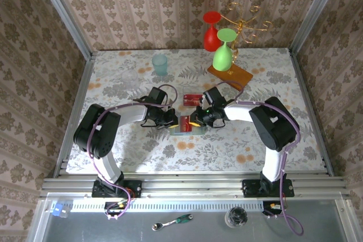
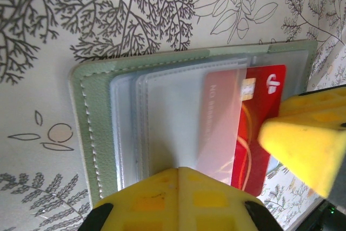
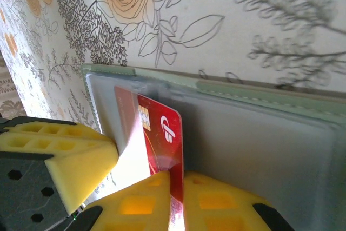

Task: Take the credit cards out of the card holder

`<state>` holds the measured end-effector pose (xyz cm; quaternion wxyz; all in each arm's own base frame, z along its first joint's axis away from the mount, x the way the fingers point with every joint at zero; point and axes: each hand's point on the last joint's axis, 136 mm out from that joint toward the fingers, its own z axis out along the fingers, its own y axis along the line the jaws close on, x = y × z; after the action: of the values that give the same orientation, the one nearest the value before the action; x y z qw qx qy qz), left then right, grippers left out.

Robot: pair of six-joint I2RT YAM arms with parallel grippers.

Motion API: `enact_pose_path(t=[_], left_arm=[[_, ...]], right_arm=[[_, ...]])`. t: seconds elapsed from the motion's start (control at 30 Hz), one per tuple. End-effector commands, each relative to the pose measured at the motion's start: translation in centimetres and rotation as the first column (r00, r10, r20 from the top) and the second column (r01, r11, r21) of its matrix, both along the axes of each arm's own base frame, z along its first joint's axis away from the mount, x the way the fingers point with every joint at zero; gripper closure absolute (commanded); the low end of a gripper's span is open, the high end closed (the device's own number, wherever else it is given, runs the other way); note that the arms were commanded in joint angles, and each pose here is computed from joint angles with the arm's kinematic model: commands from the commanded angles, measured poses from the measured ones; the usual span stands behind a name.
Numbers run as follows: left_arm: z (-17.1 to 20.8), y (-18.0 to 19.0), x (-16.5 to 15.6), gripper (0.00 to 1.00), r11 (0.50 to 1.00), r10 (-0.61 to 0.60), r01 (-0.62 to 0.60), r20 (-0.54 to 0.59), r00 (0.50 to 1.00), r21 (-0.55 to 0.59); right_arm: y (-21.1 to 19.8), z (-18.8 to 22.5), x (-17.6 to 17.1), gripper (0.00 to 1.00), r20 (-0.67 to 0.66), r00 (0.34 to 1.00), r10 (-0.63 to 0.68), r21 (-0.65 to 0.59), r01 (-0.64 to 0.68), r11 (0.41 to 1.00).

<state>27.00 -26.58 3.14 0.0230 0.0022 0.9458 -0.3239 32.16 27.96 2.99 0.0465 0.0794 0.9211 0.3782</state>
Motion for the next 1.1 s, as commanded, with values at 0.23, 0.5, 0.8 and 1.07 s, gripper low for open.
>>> enact_pose_path(t=[0.23, 0.5, 0.8, 1.07], left_arm=[[-0.7, 0.4, -0.1, 0.99, 0.999, -0.023, 0.024, -0.011, 1.0, 0.03], [-0.7, 0.4, -0.2, 0.99, 0.999, -0.022, 0.023, -0.009, 1.0, 0.028], [0.5, -0.1, 0.6, 0.99, 1.0, -0.021, 0.021, 0.019, 1.0, 0.007], [0.9, -0.4, 0.9, 0.99, 1.0, -0.017, 0.017, 0.026, 1.0, -0.001]], right_arm=[[-2.6, 1.5, -0.2, 0.89, 0.017, 1.0, -0.022, -0.038, 0.022, 0.999], [-2.5, 2.7, 0.0, 0.91, 0.036, 0.999, -0.016, -0.033, 0.018, 0.999], [-3.5, 4.3, 0.1, 0.92, 0.086, 0.996, 0.019, -0.11, -0.01, 0.994], [-4.4, 5.9, 0.6, 0.97, 0.161, 0.97, 0.183, -0.236, -0.142, 0.961]])
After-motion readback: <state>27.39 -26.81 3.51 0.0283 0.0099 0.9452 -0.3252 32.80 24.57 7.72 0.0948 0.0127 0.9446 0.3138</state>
